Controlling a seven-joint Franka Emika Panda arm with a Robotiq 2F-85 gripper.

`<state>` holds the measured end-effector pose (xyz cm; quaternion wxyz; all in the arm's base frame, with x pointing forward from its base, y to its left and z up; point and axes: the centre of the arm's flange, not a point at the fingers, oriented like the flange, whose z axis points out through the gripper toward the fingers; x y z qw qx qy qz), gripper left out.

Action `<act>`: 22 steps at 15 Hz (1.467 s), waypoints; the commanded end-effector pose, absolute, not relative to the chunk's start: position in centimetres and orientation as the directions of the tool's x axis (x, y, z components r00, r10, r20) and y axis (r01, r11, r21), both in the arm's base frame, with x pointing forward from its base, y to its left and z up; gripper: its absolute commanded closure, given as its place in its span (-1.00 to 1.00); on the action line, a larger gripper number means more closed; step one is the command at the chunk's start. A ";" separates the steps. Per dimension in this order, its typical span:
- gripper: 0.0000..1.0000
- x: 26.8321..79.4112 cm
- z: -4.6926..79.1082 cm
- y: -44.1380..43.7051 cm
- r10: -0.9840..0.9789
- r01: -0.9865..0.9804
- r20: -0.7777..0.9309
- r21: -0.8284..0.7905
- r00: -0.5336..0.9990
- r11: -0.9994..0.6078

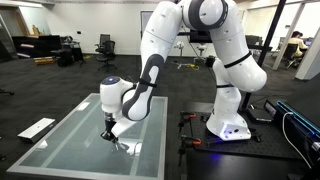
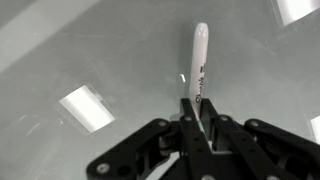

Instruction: Pick up the marker from the table and put it in the cup

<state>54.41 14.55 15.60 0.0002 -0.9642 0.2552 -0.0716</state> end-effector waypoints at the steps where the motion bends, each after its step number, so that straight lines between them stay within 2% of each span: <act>1: 0.93 54.4 16.3 14.3 -0.465 -0.463 0.151 -0.053 0.872 -0.885; 8: 0.93 53.0 23.7 14.4 -0.371 -0.377 0.234 -0.022 0.898 -0.926; 16: 0.93 50.8 32.2 14.4 -0.213 -0.251 0.299 0.094 0.930 -0.964; 17: 0.73 52.8 30.0 14.6 -0.236 -0.268 0.295 0.072 0.926 -0.961; 22: 0.73 51.7 31.4 14.6 -0.216 -0.252 0.302 0.085 0.928 -0.964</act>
